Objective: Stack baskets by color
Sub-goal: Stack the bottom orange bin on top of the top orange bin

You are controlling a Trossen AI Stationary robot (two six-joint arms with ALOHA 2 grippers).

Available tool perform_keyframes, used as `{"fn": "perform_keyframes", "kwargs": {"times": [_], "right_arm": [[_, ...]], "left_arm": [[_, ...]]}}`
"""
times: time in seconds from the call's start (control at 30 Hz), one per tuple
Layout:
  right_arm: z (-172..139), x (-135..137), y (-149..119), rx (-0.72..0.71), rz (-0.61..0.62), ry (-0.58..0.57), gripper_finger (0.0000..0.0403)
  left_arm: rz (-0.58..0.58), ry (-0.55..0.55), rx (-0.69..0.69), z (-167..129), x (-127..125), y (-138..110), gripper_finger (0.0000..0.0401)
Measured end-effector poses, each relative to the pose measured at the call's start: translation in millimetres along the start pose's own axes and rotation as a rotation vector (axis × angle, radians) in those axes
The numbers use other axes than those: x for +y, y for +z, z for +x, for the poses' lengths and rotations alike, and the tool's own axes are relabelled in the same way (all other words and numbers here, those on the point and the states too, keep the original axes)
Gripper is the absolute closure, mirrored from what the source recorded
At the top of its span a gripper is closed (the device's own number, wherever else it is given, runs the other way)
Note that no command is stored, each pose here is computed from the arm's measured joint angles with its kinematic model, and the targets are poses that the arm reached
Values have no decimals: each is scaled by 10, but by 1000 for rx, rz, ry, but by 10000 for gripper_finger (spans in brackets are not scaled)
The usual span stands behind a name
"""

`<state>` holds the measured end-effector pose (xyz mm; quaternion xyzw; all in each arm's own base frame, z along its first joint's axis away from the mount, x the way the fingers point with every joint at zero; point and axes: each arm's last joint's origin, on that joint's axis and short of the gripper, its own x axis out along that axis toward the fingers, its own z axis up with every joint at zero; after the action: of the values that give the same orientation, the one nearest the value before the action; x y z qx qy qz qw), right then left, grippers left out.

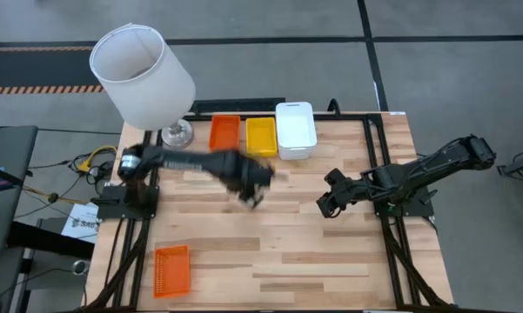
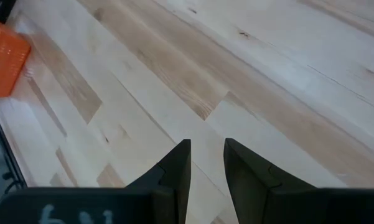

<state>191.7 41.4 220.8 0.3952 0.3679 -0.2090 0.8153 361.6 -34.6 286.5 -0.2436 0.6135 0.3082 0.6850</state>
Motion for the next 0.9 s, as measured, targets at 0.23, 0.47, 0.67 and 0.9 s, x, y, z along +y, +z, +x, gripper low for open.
{"fn": "perform_keyframes", "kwargs": {"times": [0.23, 0.47, 0.67, 0.9], "right_arm": [[0, 5, -11, 40, -29, 20, 285], [0, 7, -14, 50, -51, 26, 285], [-1, 9, -19, 67, -54, 35, 285], [0, 11, -16, 65, -65, 38, 285]], "left_arm": [[-74, 28, 61, -117, -493, -1036, 189], [-231, 106, 169, -228, -595, -1834, 189], [-364, 179, 253, -189, -514, -2331, 189], [-525, 123, 314, -128, -214, -2668, 189]]}}
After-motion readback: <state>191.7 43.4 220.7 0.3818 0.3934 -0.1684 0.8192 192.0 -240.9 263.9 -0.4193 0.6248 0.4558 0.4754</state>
